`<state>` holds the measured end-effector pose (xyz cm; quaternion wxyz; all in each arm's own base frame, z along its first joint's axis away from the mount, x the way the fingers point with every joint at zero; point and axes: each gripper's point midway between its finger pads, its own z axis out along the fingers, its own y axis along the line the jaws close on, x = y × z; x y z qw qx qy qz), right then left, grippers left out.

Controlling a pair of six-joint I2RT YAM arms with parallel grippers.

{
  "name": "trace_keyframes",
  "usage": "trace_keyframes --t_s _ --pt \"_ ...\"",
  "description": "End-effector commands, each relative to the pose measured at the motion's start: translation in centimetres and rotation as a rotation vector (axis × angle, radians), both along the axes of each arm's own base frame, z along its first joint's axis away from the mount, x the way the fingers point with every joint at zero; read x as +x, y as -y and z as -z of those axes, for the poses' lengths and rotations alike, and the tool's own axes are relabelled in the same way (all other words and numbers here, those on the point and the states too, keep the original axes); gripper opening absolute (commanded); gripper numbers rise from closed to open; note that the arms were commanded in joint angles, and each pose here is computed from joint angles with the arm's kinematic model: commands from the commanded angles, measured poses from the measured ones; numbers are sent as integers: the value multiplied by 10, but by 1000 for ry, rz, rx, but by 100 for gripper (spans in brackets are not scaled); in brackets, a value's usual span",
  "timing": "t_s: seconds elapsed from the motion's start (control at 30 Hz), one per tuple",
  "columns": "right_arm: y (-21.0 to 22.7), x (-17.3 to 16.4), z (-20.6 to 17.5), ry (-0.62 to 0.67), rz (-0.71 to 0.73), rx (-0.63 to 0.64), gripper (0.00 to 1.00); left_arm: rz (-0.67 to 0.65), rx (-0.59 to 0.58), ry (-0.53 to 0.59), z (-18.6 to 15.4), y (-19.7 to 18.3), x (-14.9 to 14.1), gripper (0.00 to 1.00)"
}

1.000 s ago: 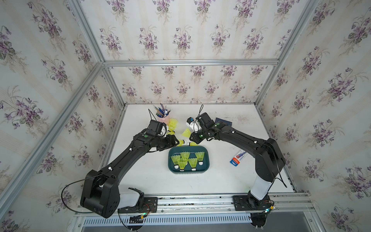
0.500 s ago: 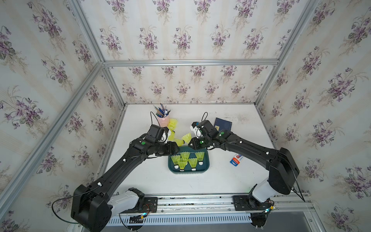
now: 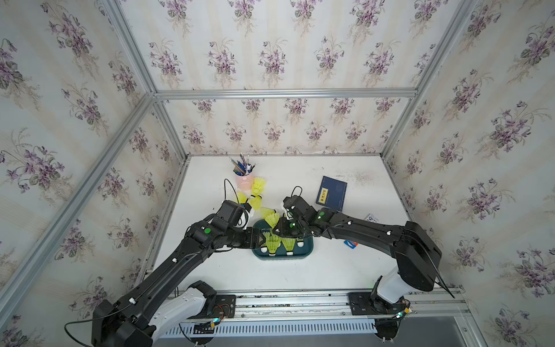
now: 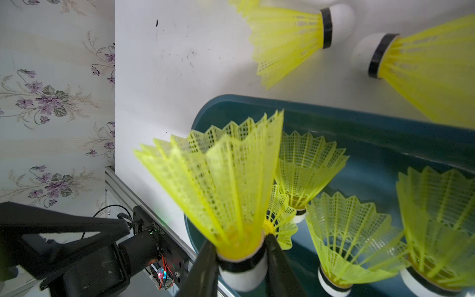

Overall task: Put the shuttlecocks into the storage box
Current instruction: Place the shuttlecock in the storage box.

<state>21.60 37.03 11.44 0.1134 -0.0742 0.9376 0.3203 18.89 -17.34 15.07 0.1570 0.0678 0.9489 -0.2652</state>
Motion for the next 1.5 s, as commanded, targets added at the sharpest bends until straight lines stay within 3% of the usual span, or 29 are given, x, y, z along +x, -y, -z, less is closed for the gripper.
trace_keyframes --t_s 0.0,0.87,1.0,1.23,1.47 --pt "-9 0 -2 -7 15 15 17 -3 10 -5 4 -2 -2 74" --pt "-12 -5 17 -43 -3 -62 21 6 2 -21 14 7 -2 73" --pt "-13 -8 20 -53 -19 -68 26 4 0 -20 13 7 -1 73" --pt "-12 -13 14 -58 -41 -72 43 0 1 -19 14 7 1 73" --pt "-10 -13 -2 -33 -48 -78 45 0 -1 -22 15 9 3 73"
